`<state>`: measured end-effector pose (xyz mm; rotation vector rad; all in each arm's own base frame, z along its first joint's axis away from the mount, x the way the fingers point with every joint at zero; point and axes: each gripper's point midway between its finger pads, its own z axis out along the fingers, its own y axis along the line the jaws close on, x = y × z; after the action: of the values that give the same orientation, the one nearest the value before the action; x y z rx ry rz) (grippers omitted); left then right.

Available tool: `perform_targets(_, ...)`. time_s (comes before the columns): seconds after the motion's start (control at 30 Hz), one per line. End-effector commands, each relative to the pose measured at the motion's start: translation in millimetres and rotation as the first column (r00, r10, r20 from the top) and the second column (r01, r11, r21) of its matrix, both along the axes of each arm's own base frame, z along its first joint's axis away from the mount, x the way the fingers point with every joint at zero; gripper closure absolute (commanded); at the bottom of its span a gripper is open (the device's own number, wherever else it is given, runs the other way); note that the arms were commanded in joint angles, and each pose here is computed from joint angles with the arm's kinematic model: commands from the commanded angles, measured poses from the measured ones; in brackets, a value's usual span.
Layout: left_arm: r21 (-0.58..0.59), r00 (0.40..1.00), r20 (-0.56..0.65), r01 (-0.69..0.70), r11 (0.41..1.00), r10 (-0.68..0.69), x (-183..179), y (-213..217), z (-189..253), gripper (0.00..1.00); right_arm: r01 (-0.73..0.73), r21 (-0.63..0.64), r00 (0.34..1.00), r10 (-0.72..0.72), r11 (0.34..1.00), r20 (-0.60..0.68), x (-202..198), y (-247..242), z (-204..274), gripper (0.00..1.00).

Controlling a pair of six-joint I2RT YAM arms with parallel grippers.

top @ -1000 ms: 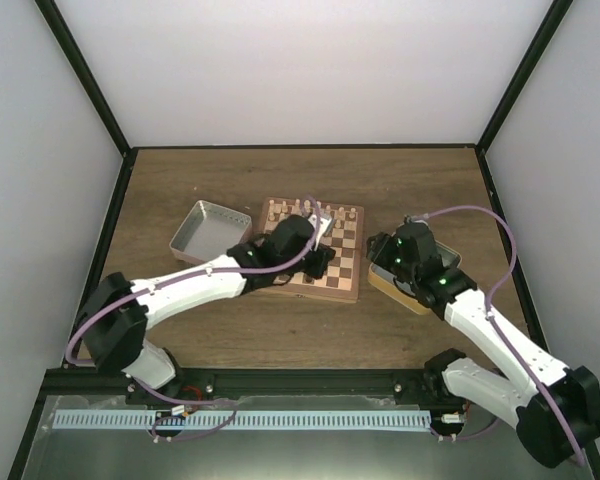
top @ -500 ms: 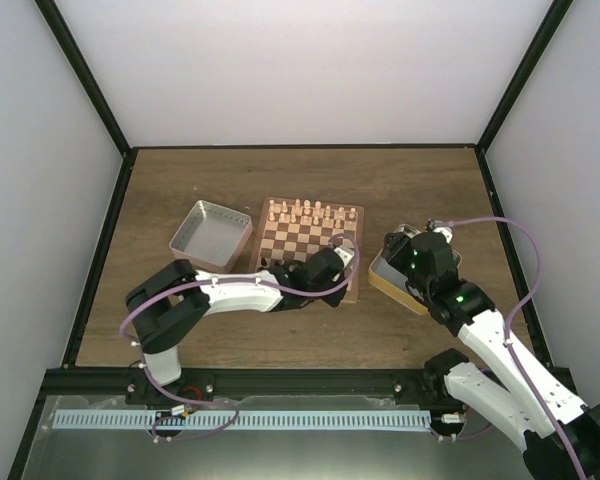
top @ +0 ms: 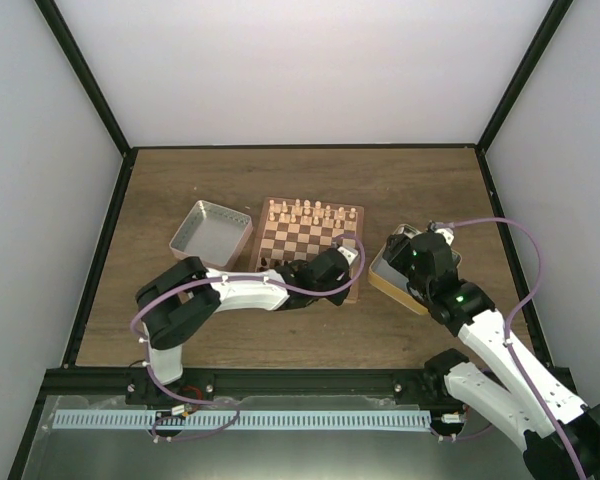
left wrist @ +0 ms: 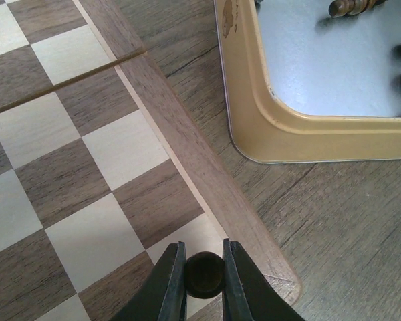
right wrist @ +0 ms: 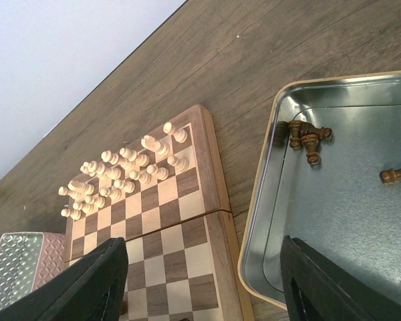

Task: Set up the chess pieces on the board
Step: Place the chess piece on the chessboard, then pick up the chess piece from the storage box.

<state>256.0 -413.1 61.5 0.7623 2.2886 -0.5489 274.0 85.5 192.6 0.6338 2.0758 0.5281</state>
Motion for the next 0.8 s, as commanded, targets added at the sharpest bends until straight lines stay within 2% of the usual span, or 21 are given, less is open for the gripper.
perform_targets(0.0, -0.011, 0.999, 0.032, 0.005, 1.000, -0.005, 5, -9, 4, 0.90, 0.033, -0.009, 0.999, -0.033, 0.999, 0.001, 0, -7, 0, 0.36)
perform_targets(0.2, -0.008, 1.000, 0.019, 0.014, 1.000, -0.014, 3, -8, 6, 0.75, 0.029, -0.004, 1.000, -0.029, 1.000, 0.005, -1, -7, 2, 0.35)
perform_targets(0.27, -0.024, 1.000, 0.018, 0.017, 1.000, -0.017, 1, -9, 12, 0.66, 0.027, -0.003, 1.000, -0.027, 1.000, 0.005, -1, -6, 3, 0.35)
perform_targets(0.37, -0.051, 1.000, 0.025, 0.011, 0.999, -0.010, 1, -9, 26, 0.60, 0.023, 0.002, 1.000, -0.023, 1.000, 0.004, -1, -5, 3, 0.35)
perform_targets(0.5, -0.101, 0.997, 0.063, -0.027, 0.994, 0.034, 7, -3, 58, 0.56, 0.009, -0.003, 1.000, -0.009, 1.000, 0.000, 0, -3, 2, 0.35)
perform_targets(0.63, -0.166, 0.987, 0.115, -0.089, 0.982, 0.109, 13, 15, 96, 0.51, -0.006, -0.086, 0.999, 0.003, 0.996, -0.043, 7, -5, -8, 0.38)
perform_targets(0.77, -0.229, 0.969, 0.155, -0.156, 0.961, 0.194, 21, 45, 129, 0.48, -0.012, -0.134, 0.987, -0.010, 0.991, -0.160, 21, -18, -36, 0.43)
